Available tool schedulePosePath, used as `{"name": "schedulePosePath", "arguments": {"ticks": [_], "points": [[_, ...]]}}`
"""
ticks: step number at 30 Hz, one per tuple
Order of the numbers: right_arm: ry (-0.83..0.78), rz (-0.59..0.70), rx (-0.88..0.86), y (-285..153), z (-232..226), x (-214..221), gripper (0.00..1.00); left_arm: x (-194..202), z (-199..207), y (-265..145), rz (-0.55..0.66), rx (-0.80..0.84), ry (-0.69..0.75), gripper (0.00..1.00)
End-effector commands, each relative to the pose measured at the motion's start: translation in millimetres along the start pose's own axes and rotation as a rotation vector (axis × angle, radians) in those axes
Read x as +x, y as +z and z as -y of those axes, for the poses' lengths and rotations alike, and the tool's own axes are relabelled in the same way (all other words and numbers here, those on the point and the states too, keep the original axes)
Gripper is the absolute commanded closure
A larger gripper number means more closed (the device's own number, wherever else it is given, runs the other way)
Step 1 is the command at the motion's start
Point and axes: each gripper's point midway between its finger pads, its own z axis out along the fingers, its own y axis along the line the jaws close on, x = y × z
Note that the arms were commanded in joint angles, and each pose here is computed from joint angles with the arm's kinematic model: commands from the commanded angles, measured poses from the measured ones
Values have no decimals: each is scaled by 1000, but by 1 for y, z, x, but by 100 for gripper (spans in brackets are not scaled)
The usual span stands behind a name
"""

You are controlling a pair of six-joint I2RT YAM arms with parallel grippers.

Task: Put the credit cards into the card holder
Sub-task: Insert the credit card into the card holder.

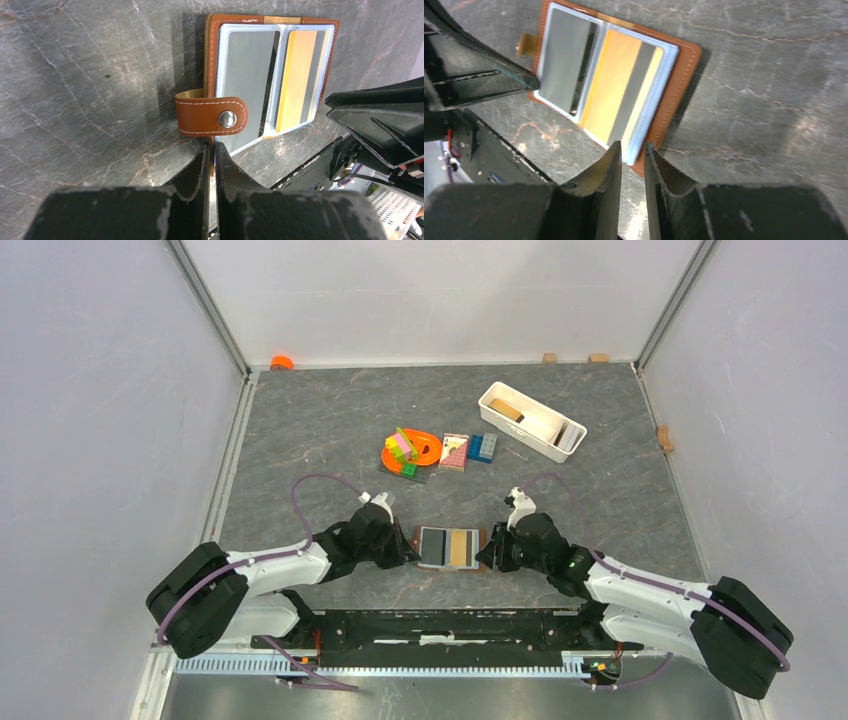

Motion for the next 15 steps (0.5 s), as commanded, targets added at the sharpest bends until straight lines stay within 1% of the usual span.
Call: {"name": "schedulePosePath", "arguments": {"ticks": [1,6,11,15], "points": [[17,60,-142,1,-32,-18,73,-1,3,2,-1,9,-5,96],[22,51,-152,4,-33,-16,73,0,4,2,-8,9,-4,96],[52,-4,-60,10,-13,-1,75,1,4,3,-13,11,-4,96],[63,-30,-32,13,-5,8,75,2,3,3,-18,9,-5,97]]}}
